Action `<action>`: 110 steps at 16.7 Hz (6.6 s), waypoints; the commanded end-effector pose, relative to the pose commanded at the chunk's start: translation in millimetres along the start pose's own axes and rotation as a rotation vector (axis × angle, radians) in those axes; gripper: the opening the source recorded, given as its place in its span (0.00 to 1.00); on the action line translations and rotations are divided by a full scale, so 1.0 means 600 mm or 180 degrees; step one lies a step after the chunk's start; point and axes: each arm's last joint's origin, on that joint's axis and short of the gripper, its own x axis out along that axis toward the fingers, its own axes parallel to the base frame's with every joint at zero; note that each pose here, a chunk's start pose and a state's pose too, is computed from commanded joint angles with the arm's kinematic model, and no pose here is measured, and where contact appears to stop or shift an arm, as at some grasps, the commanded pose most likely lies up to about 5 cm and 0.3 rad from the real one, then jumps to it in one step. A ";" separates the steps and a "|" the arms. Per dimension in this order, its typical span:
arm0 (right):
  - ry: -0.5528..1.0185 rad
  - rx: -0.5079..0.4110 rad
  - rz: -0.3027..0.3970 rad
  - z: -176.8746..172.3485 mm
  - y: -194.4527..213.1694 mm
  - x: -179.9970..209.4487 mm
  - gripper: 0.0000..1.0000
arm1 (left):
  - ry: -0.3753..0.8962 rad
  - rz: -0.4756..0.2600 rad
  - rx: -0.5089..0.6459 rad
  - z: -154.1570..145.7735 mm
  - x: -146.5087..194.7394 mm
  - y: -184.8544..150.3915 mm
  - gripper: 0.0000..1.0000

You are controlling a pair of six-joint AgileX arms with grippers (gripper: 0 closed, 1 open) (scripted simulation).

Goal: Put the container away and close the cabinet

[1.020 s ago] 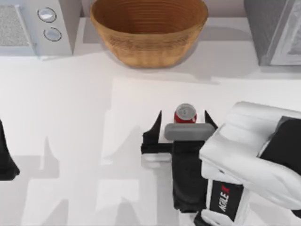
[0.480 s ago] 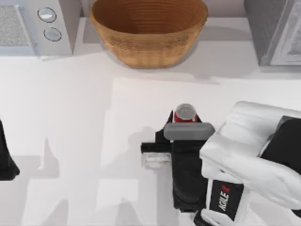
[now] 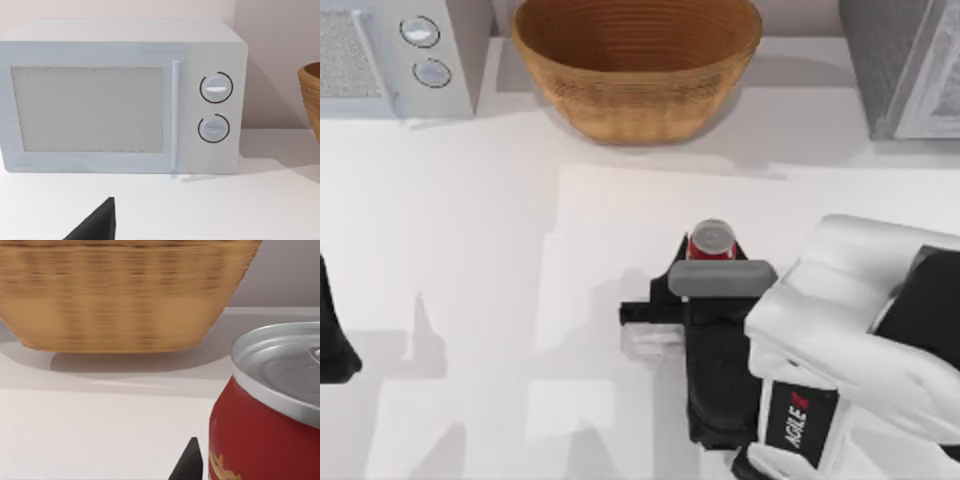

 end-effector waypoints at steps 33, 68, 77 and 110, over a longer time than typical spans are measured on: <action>-0.0015 0.0048 0.0010 0.259 -0.006 0.004 0.00 | 0.0000 0.0000 0.0000 0.000 0.000 0.000 1.00; 0.0006 0.0006 0.0038 0.256 -0.449 -0.220 0.00 | 0.0000 0.0000 0.0000 0.000 0.000 0.000 1.00; -0.0103 0.0005 0.0034 0.458 -0.440 -0.210 0.00 | 0.0000 0.0000 0.0000 0.000 0.000 0.000 1.00; -0.0044 0.0015 0.0027 0.868 -0.362 0.083 0.00 | 0.0000 0.0000 0.0000 0.000 0.000 0.000 1.00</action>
